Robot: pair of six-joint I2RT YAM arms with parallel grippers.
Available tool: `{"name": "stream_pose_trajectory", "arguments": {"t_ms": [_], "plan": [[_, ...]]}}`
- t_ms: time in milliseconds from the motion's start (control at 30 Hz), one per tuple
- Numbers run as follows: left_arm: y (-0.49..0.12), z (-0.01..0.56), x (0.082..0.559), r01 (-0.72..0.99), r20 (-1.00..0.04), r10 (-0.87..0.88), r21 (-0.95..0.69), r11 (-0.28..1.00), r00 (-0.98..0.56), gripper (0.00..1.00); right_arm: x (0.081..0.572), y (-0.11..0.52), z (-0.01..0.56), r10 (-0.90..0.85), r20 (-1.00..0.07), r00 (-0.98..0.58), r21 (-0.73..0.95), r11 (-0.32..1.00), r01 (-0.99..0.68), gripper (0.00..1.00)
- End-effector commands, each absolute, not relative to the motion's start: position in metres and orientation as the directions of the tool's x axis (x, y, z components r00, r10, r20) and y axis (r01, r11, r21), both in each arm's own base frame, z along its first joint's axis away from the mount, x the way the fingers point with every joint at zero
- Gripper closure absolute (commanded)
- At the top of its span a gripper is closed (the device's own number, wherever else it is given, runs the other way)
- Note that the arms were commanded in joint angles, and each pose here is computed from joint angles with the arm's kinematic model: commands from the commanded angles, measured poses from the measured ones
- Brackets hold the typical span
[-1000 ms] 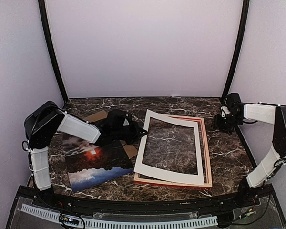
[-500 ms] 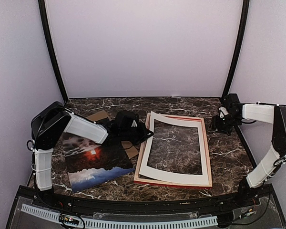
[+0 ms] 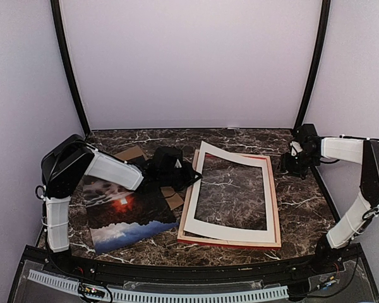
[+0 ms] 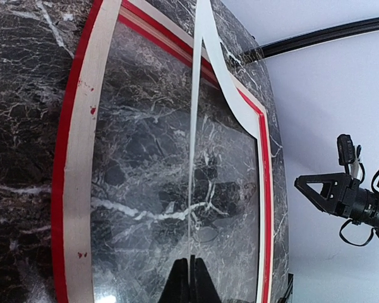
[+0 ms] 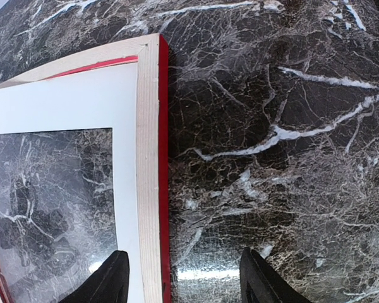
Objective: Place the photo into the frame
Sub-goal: Place the mat board on the glass panel.
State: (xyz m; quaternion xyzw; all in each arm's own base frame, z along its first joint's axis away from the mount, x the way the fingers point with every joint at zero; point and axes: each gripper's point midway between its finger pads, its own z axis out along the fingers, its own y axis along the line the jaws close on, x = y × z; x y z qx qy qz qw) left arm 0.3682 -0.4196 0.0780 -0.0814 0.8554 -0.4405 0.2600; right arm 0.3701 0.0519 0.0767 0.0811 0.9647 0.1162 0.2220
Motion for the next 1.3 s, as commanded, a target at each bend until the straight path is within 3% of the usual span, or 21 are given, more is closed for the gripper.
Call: {"name": "stream_pose_trajectory", "arguments": {"t_ms": [0,267,700,1267], "plan": [[-0.426,0.101,0.376,0.138,-0.420,-0.371,-0.794,0.591,-0.828,1.00,0.378,0.058,0.080,0.189,-0.431,-0.882,0.269,0.960,0.074,0.40],[-0.431,0.091,0.370,0.124,-0.386,-0.348,-0.802,0.585,-0.854,0.97,0.378,0.061,0.082,0.181,-0.434,-0.883,0.270,0.961,0.065,0.39],[-0.430,0.086,0.365,0.126,-0.390,-0.321,-0.781,0.611,-0.863,0.60,0.378,0.063,0.082,0.175,-0.434,-0.884,0.272,0.961,0.057,0.39],[-0.434,0.090,0.357,0.167,-0.430,-0.266,-0.739,0.653,-0.863,0.45,0.377,0.067,0.082,0.167,-0.433,-0.886,0.275,0.960,0.047,0.39]]}}
